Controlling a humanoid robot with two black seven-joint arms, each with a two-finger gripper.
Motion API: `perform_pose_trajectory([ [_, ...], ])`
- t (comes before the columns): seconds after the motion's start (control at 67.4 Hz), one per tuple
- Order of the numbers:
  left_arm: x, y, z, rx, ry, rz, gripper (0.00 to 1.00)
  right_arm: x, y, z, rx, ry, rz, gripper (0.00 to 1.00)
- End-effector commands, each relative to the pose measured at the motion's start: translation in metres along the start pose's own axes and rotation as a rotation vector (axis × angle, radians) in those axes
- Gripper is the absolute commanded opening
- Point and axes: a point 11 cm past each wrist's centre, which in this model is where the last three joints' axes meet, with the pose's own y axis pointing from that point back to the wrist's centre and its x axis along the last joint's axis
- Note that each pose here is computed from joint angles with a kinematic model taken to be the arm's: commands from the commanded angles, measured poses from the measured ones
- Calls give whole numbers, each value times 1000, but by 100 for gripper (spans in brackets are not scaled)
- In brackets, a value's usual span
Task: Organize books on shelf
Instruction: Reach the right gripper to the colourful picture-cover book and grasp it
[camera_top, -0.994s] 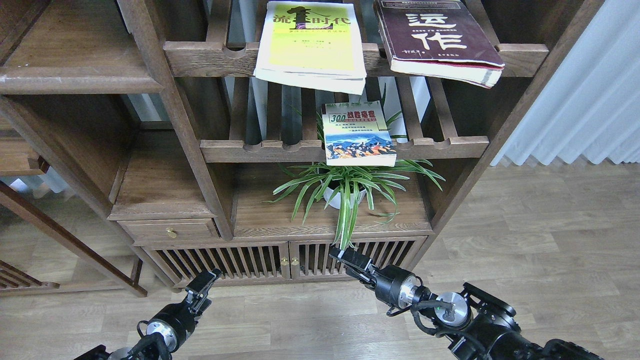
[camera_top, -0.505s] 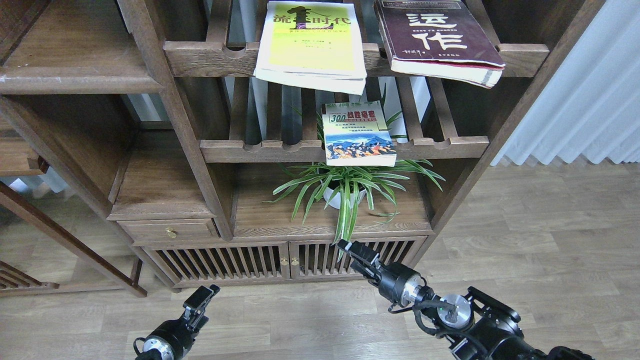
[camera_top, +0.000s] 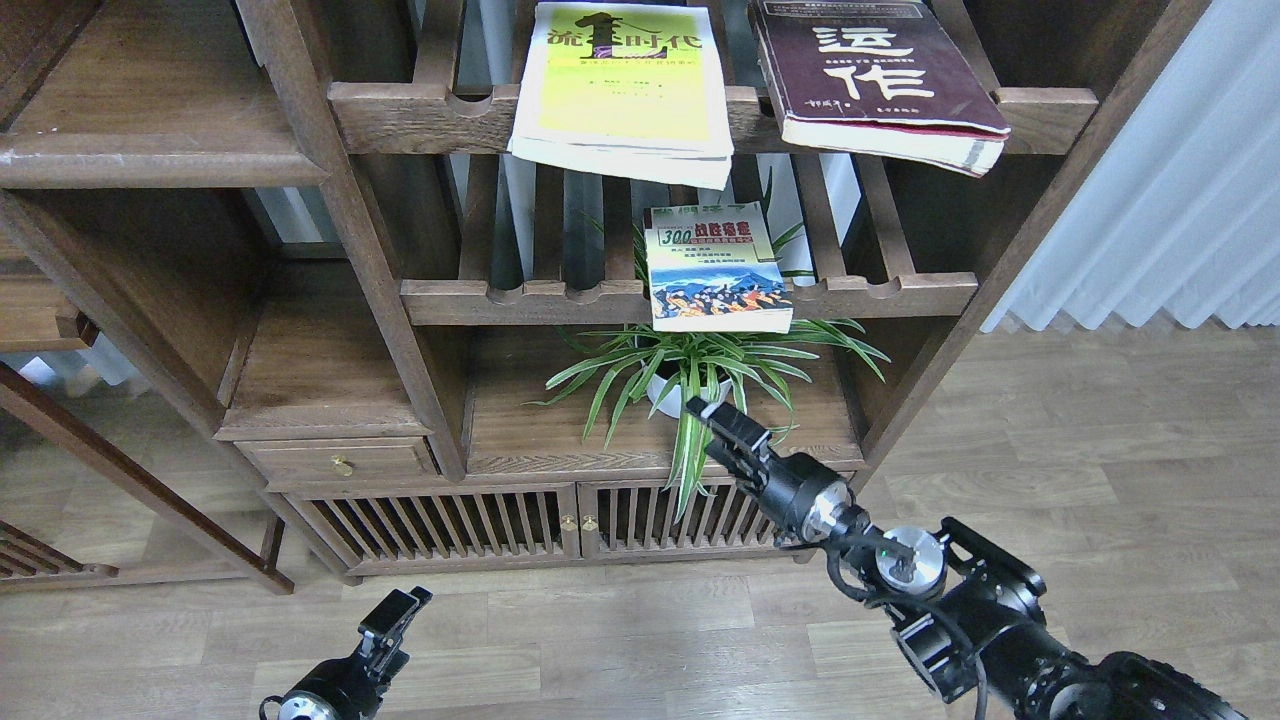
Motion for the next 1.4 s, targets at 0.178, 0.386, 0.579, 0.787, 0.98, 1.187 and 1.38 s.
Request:
perform_pose_trajectory([
  [0.178,0,0,0,1,-1,0,99,1,-4,-4,1,-4,49,99],
  [0.386,-1,0,1,-3,4,-3,99,1,-12,-16,14,3,103,99],
  [0.579,-1,0,1,-5,7,-3,99,-1,-18,-27,27,19,125,96],
  [0.787,-2,-1,1,-3,5,-5,99,0,-19,-35,40,26,140,93],
  [0.98,-3,-1,1,-2,3,-7,99,2,-19,-36,45,26,146,86],
  [1.187,-2,-1,1,-1,4,-6,99,1,-19,-45,124,38,151,74],
  [1.38,-1,-1,1,-3,5,-3,99,1,-20,-42,111,42,159,66],
])
